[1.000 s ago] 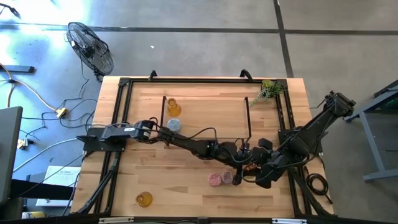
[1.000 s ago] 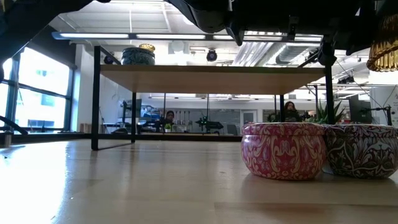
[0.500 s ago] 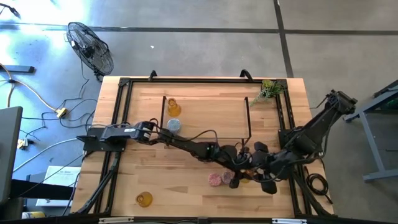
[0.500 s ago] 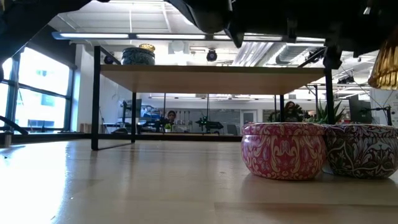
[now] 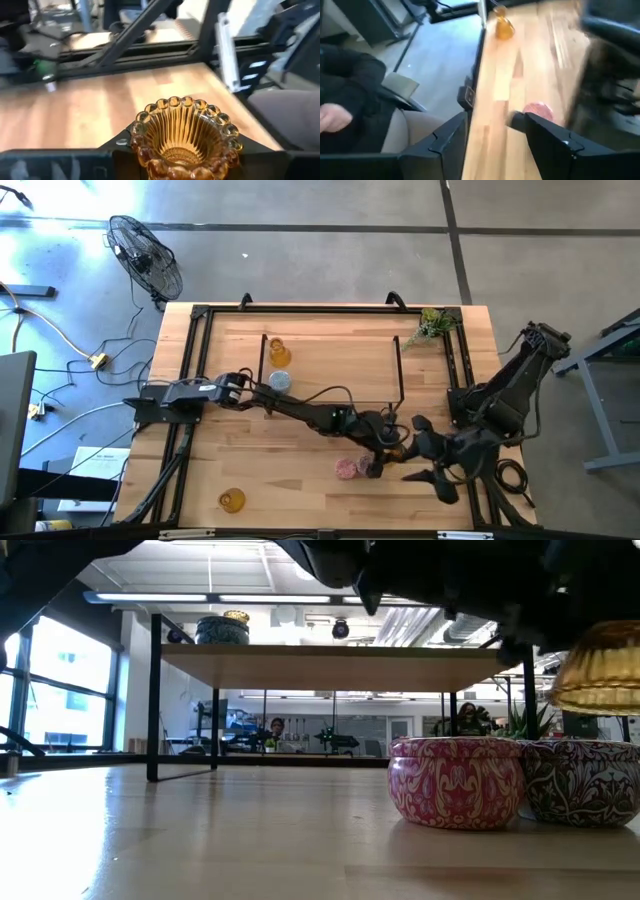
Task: Pick & Place candle stick holders
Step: Put the top yellow glass candle holder on the shelf aligned with the other glass candle holder
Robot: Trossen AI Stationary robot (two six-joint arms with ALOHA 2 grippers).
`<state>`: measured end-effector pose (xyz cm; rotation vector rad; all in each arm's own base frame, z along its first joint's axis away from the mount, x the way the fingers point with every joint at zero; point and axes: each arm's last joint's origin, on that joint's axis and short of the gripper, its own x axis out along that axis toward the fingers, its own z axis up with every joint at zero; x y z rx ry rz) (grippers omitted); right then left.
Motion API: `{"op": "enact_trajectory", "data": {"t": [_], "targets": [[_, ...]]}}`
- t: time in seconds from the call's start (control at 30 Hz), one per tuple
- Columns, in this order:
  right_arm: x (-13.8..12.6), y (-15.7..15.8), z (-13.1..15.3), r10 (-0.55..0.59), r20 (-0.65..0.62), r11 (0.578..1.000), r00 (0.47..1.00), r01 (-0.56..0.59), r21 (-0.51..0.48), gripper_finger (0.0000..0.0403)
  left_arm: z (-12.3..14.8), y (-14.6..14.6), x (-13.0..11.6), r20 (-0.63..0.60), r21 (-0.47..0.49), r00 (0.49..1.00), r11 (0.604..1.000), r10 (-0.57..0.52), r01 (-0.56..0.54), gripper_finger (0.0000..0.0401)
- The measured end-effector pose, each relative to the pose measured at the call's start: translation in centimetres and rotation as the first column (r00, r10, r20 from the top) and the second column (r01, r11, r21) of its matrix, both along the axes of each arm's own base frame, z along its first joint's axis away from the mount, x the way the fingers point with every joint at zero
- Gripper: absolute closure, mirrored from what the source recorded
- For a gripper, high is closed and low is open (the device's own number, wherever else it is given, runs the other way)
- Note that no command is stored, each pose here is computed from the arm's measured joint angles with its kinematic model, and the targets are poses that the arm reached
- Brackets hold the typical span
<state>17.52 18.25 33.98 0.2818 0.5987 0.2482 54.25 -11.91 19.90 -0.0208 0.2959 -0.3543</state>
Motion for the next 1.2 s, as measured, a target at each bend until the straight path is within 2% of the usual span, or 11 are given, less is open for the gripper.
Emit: {"op": "enact_trajectory", "data": {"t": [0.17,0.37,0.5,0.67,0.87,1.0,1.2], "targets": [[-1.2,1.3,0.8,0.058,0.108,0.998,0.993,-0.057,-0.008,0.0208,3.4,0.0,-0.8,0.044,0.020,0.999,1.000,0.009,-0.010,0.0285],[-2.7,2.2,1.1,0.069,0.163,0.996,0.984,-0.059,-0.068,0.0208,5.6,-0.7,-2.1,0.024,0.055,1.000,0.998,-0.005,0.004,0.0285],[-3.7,2.8,1.2,0.084,0.199,0.993,0.976,-0.064,-0.103,0.0208,9.3,-1.0,-3.6,0.083,0.084,0.996,0.996,0.026,-0.033,0.0285],[-4.7,3.4,1.4,0.085,0.243,0.989,0.966,-0.053,-0.136,0.0208,13.4,-1.0,-5.9,0.125,0.154,0.985,0.978,0.118,-0.137,0.0285],[-5.6,3.8,1.3,0.090,0.261,0.988,0.961,-0.052,-0.148,0.0208,19.6,0.1,-9.7,0.224,0.189,0.938,0.932,0.264,-0.308,0.0285],[-5.9,3.9,1.3,0.088,0.267,0.987,0.960,-0.047,-0.155,0.0208,22.7,0.9,-12.2,0.270,0.156,0.914,0.923,0.304,-0.353,0.0285],[-6.1,4.0,1.3,0.092,0.268,0.986,0.959,-0.051,-0.159,0.0208,27.8,3.3,-16.7,0.343,0.106,0.830,0.859,0.441,-0.501,0.0286]]}}
